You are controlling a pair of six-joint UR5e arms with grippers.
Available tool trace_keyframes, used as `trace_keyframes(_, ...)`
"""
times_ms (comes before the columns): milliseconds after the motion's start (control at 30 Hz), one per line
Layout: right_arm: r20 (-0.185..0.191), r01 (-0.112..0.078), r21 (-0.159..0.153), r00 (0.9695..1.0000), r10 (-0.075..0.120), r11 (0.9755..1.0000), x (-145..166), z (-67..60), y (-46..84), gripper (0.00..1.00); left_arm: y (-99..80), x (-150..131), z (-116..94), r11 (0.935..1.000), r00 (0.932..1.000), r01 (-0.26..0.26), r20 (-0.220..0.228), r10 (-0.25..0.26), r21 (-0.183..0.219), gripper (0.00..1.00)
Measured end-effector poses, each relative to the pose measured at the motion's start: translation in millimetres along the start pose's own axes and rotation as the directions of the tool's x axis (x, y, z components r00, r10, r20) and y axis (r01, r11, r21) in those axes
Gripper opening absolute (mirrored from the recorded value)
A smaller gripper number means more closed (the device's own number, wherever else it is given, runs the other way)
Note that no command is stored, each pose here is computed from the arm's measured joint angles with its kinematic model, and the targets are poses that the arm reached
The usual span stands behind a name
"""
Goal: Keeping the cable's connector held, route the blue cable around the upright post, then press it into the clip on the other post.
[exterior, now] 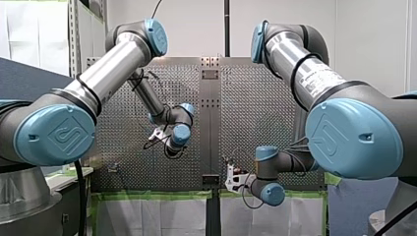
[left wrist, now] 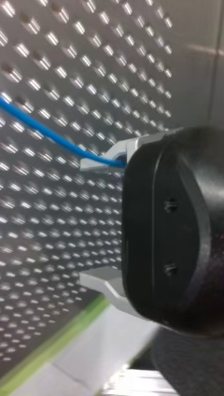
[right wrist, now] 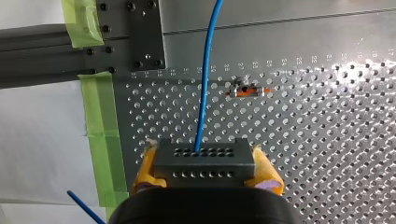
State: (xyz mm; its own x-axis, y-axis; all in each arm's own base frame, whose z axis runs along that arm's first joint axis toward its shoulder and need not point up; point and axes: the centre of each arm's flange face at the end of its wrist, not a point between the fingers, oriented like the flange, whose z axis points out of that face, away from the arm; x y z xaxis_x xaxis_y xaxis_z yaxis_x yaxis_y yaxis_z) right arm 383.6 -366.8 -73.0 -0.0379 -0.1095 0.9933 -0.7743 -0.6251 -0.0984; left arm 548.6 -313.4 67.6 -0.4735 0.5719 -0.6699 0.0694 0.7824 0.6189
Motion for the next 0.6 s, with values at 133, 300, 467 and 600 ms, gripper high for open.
trace_keyframes(133,0.003,0.003,0.0,1.0,-0.003,1.0,0,-0.4,0.0,0.0,-10.6,6,1,0.9989,0.9997,0.024,0.002,-0.025,0.041,1.0)
trace_keyframes(300,0.003,0.005,0.0,1.0,-0.005,1.0,0,-0.4,0.0,0.0,-16.2,5,-1,0.9962,0.9986,0.05,0.011,-0.051,0.072,1.0)
trace_keyframes(467,0.004,0.005,0.0,1.0,-0.005,1.0,0,-0.5,-0.1,0.0,-22.1,2,-4,0.9898,0.9956,0.087,0.025,-0.09,0.113,1.0)
trace_keyframes(600,0.009,0.004,0.0,0.9999,-0.004,1.0,-1,-0.9,-0.1,0.0,-27.0,1,-5,0.9812,0.9914,0.12,0.032,-0.127,0.151,1.0)
